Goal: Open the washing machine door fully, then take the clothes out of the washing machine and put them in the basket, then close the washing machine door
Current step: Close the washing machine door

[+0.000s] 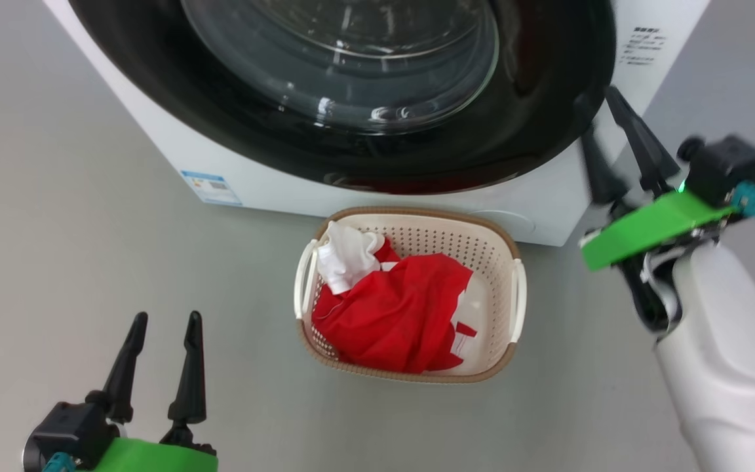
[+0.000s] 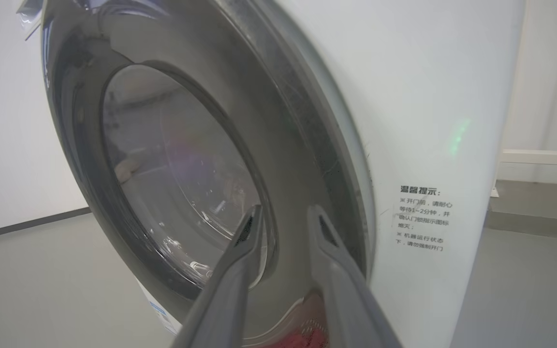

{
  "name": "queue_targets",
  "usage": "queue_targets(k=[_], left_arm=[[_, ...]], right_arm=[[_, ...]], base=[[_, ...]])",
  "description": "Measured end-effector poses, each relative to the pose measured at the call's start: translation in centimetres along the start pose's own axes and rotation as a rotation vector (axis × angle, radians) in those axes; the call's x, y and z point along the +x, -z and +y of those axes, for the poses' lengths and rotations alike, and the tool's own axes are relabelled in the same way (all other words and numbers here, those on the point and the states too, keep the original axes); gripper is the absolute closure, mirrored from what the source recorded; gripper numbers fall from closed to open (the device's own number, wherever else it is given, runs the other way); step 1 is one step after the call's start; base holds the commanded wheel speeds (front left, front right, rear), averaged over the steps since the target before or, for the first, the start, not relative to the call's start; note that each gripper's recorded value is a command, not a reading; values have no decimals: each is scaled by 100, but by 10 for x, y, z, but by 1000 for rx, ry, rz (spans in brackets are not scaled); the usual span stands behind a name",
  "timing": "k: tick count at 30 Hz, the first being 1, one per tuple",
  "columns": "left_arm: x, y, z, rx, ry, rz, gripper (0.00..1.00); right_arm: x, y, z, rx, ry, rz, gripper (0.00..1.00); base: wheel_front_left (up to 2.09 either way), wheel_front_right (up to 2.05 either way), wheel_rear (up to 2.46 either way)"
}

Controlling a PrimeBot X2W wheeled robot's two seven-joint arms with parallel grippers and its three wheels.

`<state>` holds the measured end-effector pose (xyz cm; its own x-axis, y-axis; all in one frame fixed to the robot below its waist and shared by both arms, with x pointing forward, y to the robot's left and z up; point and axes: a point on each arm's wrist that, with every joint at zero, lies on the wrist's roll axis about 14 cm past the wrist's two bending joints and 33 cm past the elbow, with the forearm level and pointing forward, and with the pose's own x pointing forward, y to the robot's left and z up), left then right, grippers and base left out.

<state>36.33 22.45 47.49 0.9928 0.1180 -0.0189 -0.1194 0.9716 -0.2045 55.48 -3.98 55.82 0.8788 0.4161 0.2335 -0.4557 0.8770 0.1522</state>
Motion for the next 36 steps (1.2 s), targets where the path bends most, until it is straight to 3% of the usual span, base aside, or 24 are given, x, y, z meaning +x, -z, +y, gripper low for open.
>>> queue_targets(k=[19, 36], left_arm=[[7, 2, -24, -3, 81, -3, 0], [2, 1, -41, -7, 135, -8, 0]], right_arm=[[-114, 23, -39, -15, 177, 137, 0], [-180, 12, -60, -35, 303, 155, 0]], base=[[0, 0, 0], [0, 0, 0]])
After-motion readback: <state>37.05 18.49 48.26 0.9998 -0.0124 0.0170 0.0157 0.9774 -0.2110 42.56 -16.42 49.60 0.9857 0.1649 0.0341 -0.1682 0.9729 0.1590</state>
